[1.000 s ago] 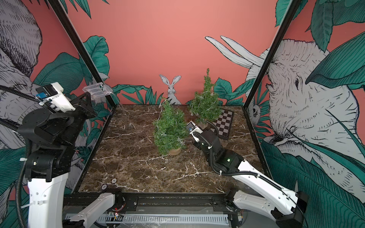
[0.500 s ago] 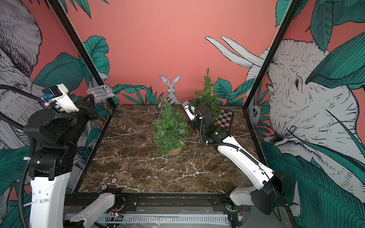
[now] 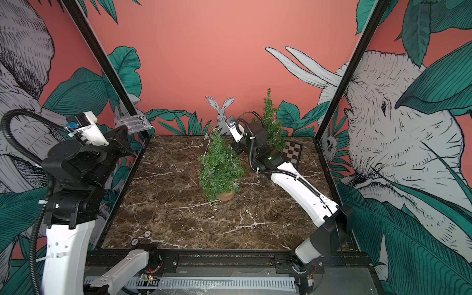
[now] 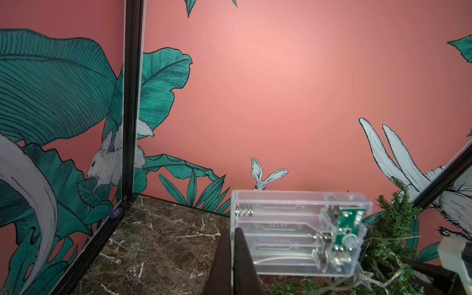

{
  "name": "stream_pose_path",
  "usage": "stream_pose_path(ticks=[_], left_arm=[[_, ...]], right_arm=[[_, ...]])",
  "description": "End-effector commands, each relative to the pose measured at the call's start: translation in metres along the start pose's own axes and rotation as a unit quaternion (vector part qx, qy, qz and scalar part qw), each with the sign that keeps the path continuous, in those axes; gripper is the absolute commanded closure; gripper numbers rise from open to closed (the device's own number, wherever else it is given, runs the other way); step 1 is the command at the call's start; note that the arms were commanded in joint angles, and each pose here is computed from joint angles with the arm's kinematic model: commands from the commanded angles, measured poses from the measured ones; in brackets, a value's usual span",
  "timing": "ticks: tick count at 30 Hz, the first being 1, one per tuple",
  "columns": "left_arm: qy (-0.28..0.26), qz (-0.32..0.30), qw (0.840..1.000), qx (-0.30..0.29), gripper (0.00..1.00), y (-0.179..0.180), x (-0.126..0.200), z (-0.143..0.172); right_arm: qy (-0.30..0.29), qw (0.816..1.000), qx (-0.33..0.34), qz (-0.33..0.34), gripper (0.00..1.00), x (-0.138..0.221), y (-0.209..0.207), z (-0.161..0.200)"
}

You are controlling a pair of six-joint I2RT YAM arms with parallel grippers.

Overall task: Wrap string light around the christmas tree
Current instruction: Wrap the Christmas tree at the center of the board.

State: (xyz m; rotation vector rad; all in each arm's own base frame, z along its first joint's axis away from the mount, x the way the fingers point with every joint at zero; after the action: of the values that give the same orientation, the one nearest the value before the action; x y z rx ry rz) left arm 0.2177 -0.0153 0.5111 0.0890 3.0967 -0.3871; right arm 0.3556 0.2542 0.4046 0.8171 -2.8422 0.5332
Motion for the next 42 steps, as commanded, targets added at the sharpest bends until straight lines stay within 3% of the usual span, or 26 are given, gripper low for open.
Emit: stream_pose_path(ticks=[1,8,17,21,25,29,33,37,42], left_arm=[[-0.011,0.011,1.000,-0.004,1.00,-0.002,0.005,-0.003],[0.002,0.013,1.000,-0.009,1.00,-0.002,0.003,0.002],[0.023,0.016,0.999,-0.016,1.00,-0.003,-0.008,0.005],[0.042,0.040,0.998,-0.020,1.00,-0.010,-0.021,0.005],[0.078,0.112,0.991,-0.001,1.00,-0.028,-0.039,0.007],[0.066,0.166,0.984,-0.006,1.00,-0.042,-0.051,0.009],[0.056,0.181,0.981,-0.049,1.00,-0.051,-0.052,0.006],[0.041,0.202,0.974,-0.095,1.00,-0.069,-0.045,0.006],[0.040,0.209,0.969,-0.127,1.00,-0.074,-0.037,0.012]], right_arm=[[-0.014,0.999,-0.033,-0.014,0.69,-0.004,-0.003,-0.017],[0.042,0.997,-0.060,-0.021,0.60,-0.022,0.002,-0.004],[0.065,0.995,-0.067,0.041,0.55,-0.017,-0.013,0.002],[0.027,0.994,-0.059,0.084,0.52,0.006,-0.029,-0.013],[-0.034,0.992,-0.084,0.087,0.46,0.047,-0.039,-0.037],[-0.108,0.987,-0.108,0.050,0.40,0.087,-0.038,-0.055],[-0.162,0.979,-0.116,-0.054,0.37,0.118,-0.021,-0.076],[-0.166,0.961,-0.148,-0.163,0.36,0.134,0.005,-0.100],[-0.153,0.949,-0.161,-0.225,0.34,0.132,0.048,-0.117]])
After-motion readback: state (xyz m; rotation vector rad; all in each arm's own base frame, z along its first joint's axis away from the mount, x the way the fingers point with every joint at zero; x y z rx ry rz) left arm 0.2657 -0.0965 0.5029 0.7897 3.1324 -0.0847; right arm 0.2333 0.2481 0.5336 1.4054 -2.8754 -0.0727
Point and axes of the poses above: each gripper's point midway between its finger pads, its own x axis back along the fingers, its own y axis along the line the jaws close on, z = x × y, the point moved 6 cm from there along x, back along the fingers, and after that the axes turned 4 degrees about -x, right-handed, at the moved point
